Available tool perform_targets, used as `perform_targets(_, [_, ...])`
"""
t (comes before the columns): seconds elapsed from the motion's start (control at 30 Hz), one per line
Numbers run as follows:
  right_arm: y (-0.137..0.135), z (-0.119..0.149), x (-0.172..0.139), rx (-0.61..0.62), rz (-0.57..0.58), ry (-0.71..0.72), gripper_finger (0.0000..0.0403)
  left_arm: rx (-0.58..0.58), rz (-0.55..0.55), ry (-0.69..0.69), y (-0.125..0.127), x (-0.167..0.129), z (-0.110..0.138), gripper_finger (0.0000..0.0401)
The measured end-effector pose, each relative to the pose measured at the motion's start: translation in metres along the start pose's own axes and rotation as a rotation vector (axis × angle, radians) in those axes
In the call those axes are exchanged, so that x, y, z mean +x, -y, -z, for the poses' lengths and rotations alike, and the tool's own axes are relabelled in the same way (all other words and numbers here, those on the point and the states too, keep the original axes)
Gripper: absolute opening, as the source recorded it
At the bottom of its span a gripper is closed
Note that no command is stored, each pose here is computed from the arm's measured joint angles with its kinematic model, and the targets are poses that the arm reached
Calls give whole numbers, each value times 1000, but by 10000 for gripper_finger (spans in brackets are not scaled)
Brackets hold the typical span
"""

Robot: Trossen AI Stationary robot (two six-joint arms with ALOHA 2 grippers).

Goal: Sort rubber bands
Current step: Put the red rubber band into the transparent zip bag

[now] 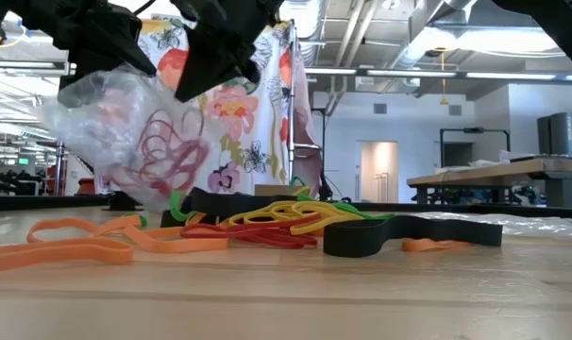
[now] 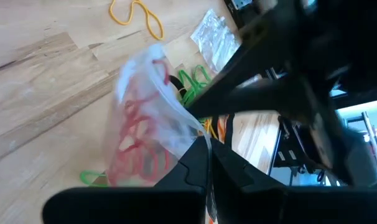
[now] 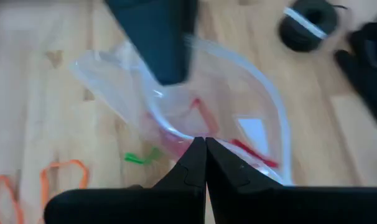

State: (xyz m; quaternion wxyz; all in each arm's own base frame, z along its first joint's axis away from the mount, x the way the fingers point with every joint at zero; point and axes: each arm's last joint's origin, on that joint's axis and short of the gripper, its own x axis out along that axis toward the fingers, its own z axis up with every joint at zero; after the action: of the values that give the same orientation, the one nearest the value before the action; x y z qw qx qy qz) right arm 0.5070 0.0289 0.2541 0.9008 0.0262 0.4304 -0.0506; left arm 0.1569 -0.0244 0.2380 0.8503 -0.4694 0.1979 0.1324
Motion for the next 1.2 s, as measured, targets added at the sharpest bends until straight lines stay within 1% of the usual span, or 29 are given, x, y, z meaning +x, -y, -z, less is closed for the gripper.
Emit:
perform_targets(0.07, [0,8,2,-16,28,-68,0,-3,0,0,0,0,0,0])
perform_targets(0.13, [0,11,1,-19,108,-93,0,-4,1,1,0,0,0,0])
perform_targets(0.2, [-2,12,-8,-26,182,-104,0,-4,0,0,0,0,0,0])
perform_targets(0.23, [-2,12,-15,-30,192,-108,0,-4,1,1,0,0,0,0])
perform_targets(0.37, [-13,18,-39,-20,189,-176,0,2,0,0,0,0,0,0])
perform_targets(0.5, [-24,33,-59,-10,169,-329,0,4,0,0,0,0,0,0])
perform_targets(0.6, [-26,46,-60,4,183,-409,0,4,0,0,0,0,0,0])
perform_targets(0.7, [-22,70,-51,59,205,-484,0,2,0,-1,0,0,0,0])
perform_targets(0.77, [-20,90,-45,120,202,-487,0,4,3,-8,0,0,0,0])
perform_targets(0.83, [-19,115,-48,187,175,-471,0,11,9,-22,0,0,1,0])
perform_targets(0.87, [-21,126,-53,230,148,-434,0,15,9,-24,0,0,1,0])
perform_targets(0.93, [-25,150,-62,331,95,-313,0,24,0,-31,-1,0,1,0])
perform_targets(1.0, [-34,166,-70,403,-30,-94,0,27,-5,-33,-1,0,2,0])
perform_targets(1.07, [-44,174,-72,454,-197,163,0,28,-12,-28,-2,0,2,0])
perform_targets(1.13, [-54,181,-71,451,-342,384,0,27,-20,-8,-2,0,1,0])
perform_targets(1.2, [-61,185,-65,423,-416,511,0,25,-21,14,-1,0,0,0])
